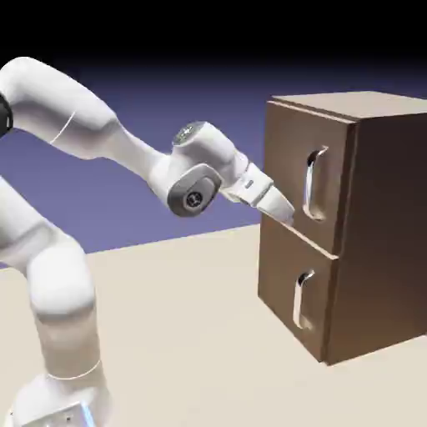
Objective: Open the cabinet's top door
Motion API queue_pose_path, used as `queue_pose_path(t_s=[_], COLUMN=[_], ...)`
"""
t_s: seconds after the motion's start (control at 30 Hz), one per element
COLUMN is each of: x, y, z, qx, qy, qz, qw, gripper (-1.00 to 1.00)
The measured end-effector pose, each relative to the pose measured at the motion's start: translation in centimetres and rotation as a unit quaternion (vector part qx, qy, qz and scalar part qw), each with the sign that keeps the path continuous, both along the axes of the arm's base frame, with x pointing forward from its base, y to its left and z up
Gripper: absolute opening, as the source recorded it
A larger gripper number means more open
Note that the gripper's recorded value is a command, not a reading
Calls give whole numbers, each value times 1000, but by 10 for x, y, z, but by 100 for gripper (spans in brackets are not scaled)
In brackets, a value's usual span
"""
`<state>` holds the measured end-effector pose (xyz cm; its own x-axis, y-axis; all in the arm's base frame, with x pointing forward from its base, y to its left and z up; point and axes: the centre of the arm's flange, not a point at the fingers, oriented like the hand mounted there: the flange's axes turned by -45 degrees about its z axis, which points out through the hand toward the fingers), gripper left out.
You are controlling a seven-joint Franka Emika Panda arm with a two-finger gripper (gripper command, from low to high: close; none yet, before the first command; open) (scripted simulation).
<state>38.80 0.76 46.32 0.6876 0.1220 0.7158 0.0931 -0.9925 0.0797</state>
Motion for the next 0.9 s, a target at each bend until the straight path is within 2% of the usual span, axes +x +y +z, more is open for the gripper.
queue_pose_path(t_s=[0.2,0.43,0.67,0.9], x=[-9,-21,-34,-44], y=[12,19,19,12], z=[22,42,55,60], qx=[-121,-263,-400,-528], qy=[-21,-48,-72,-91], qz=[119,238,333,401], qw=[985,934,851,743], gripper=[100,100,100,100])
